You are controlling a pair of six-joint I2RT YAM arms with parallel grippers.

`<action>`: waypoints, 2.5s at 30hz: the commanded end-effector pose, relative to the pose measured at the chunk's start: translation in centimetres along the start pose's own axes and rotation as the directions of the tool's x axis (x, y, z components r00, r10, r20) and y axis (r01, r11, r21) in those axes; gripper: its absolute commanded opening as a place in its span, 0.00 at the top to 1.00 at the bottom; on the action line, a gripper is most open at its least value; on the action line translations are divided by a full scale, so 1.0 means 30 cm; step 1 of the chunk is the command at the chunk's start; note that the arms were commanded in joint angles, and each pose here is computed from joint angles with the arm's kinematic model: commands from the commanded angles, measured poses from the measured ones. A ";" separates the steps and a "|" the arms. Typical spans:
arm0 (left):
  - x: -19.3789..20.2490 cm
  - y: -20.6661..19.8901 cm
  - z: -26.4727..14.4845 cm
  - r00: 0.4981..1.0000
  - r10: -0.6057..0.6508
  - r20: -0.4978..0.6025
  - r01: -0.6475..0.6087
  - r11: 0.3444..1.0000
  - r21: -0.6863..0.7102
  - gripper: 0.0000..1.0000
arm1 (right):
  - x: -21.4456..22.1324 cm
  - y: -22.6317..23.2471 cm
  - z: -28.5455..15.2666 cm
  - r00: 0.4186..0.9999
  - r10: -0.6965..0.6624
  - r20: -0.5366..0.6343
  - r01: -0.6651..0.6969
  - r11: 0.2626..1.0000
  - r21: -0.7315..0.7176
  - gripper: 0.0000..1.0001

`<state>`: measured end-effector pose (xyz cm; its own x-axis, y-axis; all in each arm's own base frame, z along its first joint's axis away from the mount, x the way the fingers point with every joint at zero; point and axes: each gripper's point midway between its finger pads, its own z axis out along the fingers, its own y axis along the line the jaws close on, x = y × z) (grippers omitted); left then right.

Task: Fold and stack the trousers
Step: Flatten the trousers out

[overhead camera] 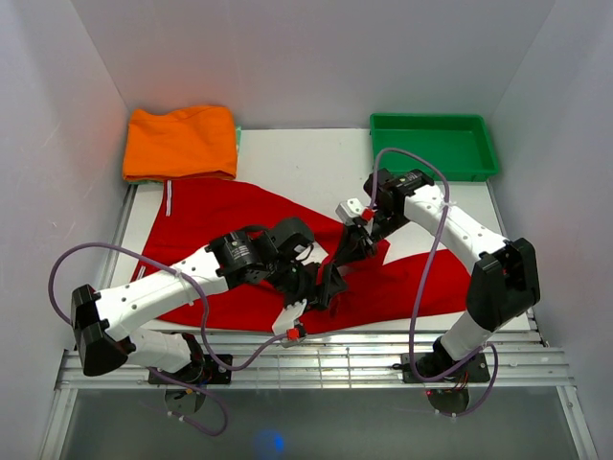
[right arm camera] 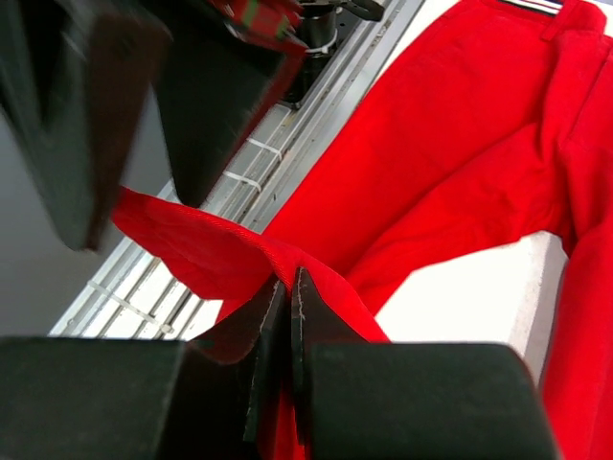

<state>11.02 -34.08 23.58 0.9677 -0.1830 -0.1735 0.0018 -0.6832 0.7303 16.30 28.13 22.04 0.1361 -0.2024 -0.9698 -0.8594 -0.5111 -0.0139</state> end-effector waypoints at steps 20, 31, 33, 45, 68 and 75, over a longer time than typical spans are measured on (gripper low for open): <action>0.141 0.233 -0.012 0.823 -0.568 -0.006 0.541 0.787 -0.297 1.00 | -0.207 -0.213 -0.619 0.981 0.188 0.050 -0.177 0.753 0.634 0.10; 0.493 0.300 -0.029 0.334 -0.934 0.129 0.811 0.215 -0.543 1.00 | -0.070 0.124 -0.592 0.921 0.383 0.074 -0.319 0.629 0.709 0.10; 0.570 0.307 -0.061 0.276 -0.944 0.180 0.819 0.133 -0.558 1.00 | -0.073 0.138 -0.564 0.924 0.372 0.092 -0.328 0.643 0.692 0.10; 0.539 0.346 -0.115 0.322 -0.885 0.336 0.861 0.126 -0.493 1.00 | 0.080 0.004 -0.538 0.925 0.371 0.075 -0.333 0.704 0.627 0.10; 0.819 0.033 -0.649 0.096 -0.908 0.409 0.527 -0.302 -0.795 0.44 | 0.009 -0.053 -0.691 0.913 0.404 0.066 -0.319 0.601 0.733 0.92; 0.864 -0.728 -0.979 -0.311 -0.811 0.495 0.237 -0.571 -0.786 0.46 | 0.087 0.072 -1.003 0.866 0.501 0.001 -0.238 0.409 0.881 0.92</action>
<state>45.88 -7.46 26.22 -0.2617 0.3119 -0.9134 0.4657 0.8697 0.1635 30.78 4.01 27.48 -0.2868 -0.3527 -0.8907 -0.8349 0.5480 0.0519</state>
